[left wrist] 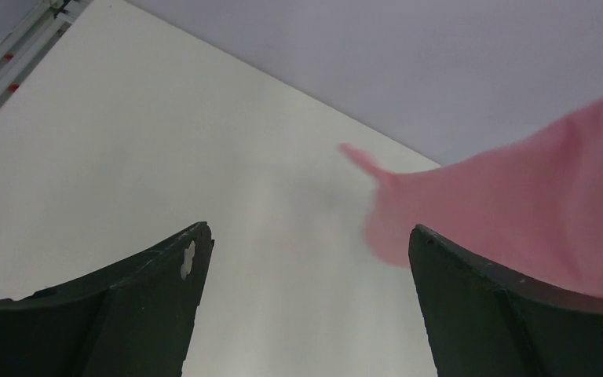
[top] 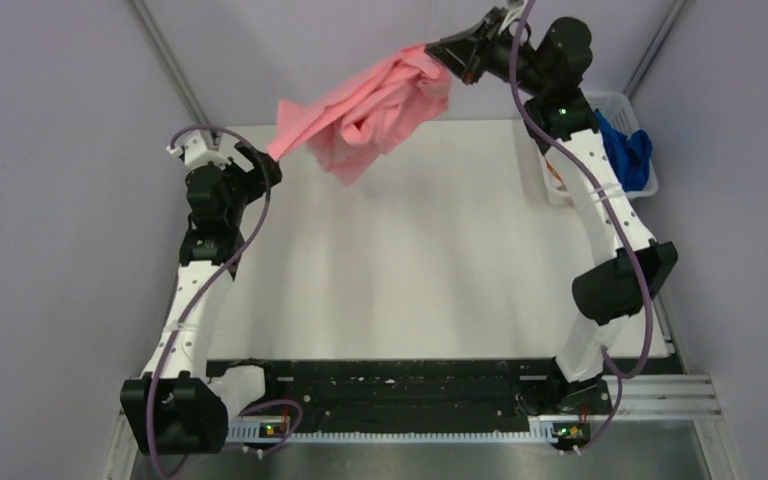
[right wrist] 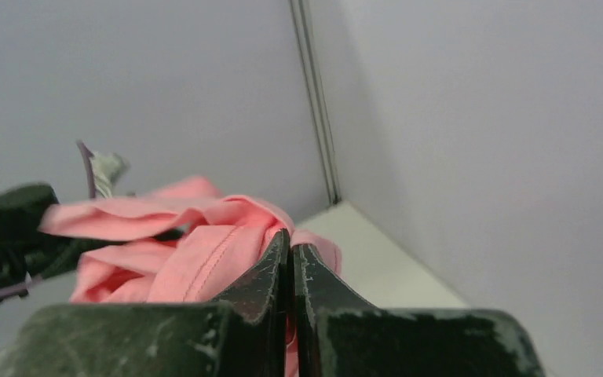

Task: Fold and stack the t-shirts
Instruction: Move the tshirt to the center of the board, then flatten out the tshirt

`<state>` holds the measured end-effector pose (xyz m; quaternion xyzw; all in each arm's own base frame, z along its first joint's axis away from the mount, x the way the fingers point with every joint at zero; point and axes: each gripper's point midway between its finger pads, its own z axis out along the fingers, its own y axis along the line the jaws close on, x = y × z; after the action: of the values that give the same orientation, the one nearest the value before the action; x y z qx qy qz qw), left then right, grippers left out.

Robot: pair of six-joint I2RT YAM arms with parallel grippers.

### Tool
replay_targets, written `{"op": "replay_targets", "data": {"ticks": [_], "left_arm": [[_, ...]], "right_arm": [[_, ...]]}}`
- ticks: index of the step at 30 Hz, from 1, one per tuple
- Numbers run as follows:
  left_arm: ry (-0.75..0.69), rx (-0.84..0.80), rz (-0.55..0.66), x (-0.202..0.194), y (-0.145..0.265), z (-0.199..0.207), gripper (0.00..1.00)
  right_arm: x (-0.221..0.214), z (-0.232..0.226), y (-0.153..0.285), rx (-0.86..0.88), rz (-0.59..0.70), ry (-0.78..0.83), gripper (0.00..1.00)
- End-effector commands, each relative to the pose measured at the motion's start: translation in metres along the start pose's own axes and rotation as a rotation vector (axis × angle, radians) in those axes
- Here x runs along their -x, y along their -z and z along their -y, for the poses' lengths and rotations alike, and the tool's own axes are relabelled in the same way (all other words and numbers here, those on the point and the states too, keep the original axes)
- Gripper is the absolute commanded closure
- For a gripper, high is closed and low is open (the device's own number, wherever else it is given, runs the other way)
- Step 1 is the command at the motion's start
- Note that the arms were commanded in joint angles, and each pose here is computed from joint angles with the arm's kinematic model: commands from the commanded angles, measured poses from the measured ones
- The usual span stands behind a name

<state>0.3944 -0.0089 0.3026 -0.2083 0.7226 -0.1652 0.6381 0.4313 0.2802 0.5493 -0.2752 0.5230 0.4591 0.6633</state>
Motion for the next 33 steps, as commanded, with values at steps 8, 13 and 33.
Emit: {"op": "replay_targets", "data": {"ticks": [8, 13, 33], "left_arm": [[0.076, 0.319, -0.125, -0.056, 0.038, -0.07, 0.01], [0.105, 0.435, -0.286, -0.096, 0.041, -0.091, 0.01], [0.373, 0.762, -0.36, -0.16, 0.059, -0.176, 0.03]], "right_arm": [[-0.272, 0.111, 0.217, -0.874, -0.549, -0.128, 0.58], [-0.292, 0.125, 0.284, -1.189, -0.696, -0.108, 0.01], [-0.474, -0.112, 0.196, -0.384, -1.261, -0.22, 0.24]]}}
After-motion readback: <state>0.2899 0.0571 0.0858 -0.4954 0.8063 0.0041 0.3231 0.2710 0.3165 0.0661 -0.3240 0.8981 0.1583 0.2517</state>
